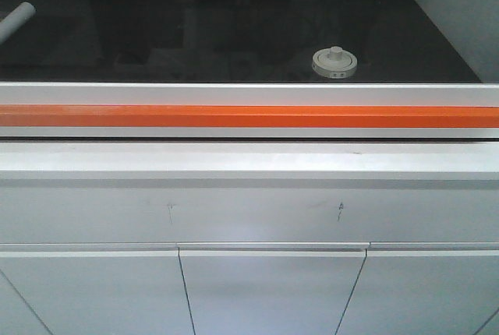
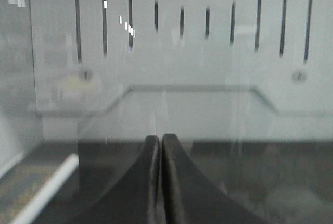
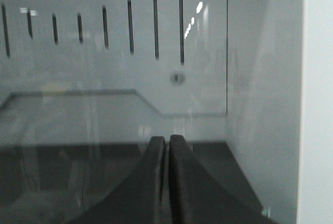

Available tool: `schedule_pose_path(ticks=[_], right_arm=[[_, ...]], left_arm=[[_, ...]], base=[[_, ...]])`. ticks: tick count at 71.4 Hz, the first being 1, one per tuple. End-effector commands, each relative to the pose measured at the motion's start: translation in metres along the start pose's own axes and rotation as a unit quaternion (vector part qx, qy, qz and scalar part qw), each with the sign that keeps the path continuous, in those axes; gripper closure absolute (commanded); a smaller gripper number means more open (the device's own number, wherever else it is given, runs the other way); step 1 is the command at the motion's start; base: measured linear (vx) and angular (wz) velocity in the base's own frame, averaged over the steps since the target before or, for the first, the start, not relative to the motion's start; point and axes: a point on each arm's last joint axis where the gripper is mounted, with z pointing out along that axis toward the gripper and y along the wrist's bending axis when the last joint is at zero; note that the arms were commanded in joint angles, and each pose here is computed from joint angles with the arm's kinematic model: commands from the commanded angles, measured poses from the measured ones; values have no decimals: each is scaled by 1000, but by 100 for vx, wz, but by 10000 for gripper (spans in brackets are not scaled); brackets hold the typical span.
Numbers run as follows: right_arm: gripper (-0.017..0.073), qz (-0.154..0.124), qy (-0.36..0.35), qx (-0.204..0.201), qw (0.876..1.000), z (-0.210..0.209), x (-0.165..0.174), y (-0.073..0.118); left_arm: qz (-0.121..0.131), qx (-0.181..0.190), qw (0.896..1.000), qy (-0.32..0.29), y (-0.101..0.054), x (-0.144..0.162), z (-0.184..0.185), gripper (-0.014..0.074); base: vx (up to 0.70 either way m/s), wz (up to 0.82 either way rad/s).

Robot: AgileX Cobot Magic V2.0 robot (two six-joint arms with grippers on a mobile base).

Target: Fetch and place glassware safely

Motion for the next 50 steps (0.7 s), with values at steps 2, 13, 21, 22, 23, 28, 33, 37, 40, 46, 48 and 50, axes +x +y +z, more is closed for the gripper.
schedule_pose_path(ticks=[2, 13, 21, 22, 23, 28, 33, 37, 40, 46, 48, 50], right_arm=[[563, -7, 10, -2, 1000, 23, 4, 0], [563, -4, 85, -1, 996, 54, 37, -1], [563, 14, 131, 3, 991, 68, 58, -2], [563, 17, 134, 3, 991, 69, 59, -2], [563, 20, 138, 4, 990, 70, 61, -2], [563, 35, 148, 4, 988, 69, 72, -1], [563, 38, 143, -1, 989, 63, 83, 0], [563, 38, 131, -8, 991, 56, 90, 1], [563, 37, 122, -13, 992, 50, 97, 2], [563, 36, 102, -24, 994, 37, 109, 4], [563, 37, 94, -29, 995, 34, 113, 5], [563, 38, 84, -33, 995, 30, 116, 6]], left_arm=[[-2, 3, 1000, -12, -1, -3, 17, 601], [-7, 2, 999, 44, -1, 21, 43, 601], [-7, 1, 995, 101, -1, 43, 58, 601], [-7, 1, 994, 112, -1, 47, 61, 601], [-7, 0, 993, 120, -1, 50, 62, 601], [-9, -1, 987, 162, -1, 63, 67, 601], [-10, -1, 983, 184, 0, 77, 67, 601], [-6, 0, 984, 177, 0, 84, 64, 601], [-6, 0, 985, 172, 0, 93, 60, 601], [-7, 0, 990, 144, 0, 108, 53, 601], [-7, 0, 990, 140, 0, 117, 49, 601], [-5, 1, 992, 125, 0, 121, 46, 601]], base=[[0, 0], [0, 0], [0, 0], [0, 0], [0, 0], [0, 0], [0, 0], [0, 0], [0, 0], [0, 0], [0, 0], [0, 0]])
